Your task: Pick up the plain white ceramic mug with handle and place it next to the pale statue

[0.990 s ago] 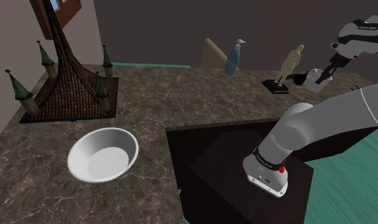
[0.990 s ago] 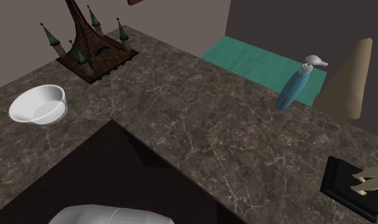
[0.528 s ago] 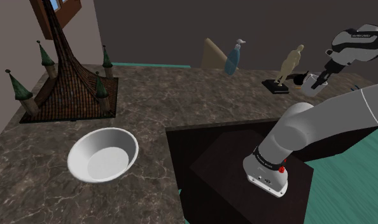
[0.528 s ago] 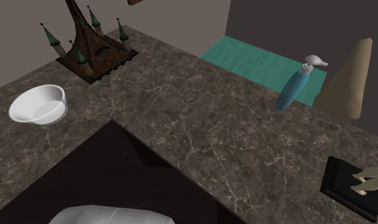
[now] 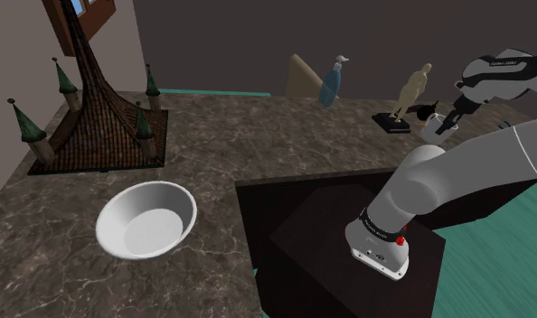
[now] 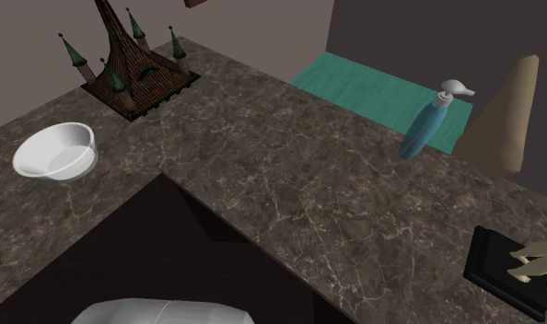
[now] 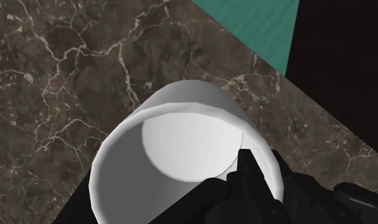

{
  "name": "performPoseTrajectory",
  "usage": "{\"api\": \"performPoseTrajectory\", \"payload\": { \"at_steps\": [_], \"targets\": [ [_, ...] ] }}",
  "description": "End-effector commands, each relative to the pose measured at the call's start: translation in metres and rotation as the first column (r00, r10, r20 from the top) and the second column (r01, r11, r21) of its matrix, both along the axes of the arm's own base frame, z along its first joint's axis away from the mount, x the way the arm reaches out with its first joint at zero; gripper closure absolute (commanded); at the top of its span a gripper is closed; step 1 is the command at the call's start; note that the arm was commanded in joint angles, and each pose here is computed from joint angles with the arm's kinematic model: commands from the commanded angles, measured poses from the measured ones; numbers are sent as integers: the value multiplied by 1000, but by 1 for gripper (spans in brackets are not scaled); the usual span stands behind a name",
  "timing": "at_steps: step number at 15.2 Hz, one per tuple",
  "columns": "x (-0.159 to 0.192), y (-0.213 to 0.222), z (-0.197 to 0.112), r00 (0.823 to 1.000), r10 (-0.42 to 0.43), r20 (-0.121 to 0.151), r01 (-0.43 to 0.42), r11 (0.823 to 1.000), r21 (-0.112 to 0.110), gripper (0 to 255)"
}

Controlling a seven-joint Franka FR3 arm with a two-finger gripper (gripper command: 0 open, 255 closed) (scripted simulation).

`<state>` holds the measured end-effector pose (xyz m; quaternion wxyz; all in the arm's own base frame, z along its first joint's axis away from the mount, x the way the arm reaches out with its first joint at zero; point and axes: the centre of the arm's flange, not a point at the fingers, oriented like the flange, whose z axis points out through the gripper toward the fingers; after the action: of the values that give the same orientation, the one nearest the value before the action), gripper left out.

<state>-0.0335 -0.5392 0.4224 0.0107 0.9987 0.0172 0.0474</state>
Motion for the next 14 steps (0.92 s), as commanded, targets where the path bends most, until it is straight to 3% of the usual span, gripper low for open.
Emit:
{"api": "performPoseTrajectory", "payload": {
  "at_steps": [1,11,14],
  "targets": [
    [0,0,-10,1000,0,0,0,1000,-1,255],
    [0,0,-63,1000,0,0,0,1000,-1,255],
    [0,0,-63,1000,0,0,0,1000,-1,255]
  ]
}}
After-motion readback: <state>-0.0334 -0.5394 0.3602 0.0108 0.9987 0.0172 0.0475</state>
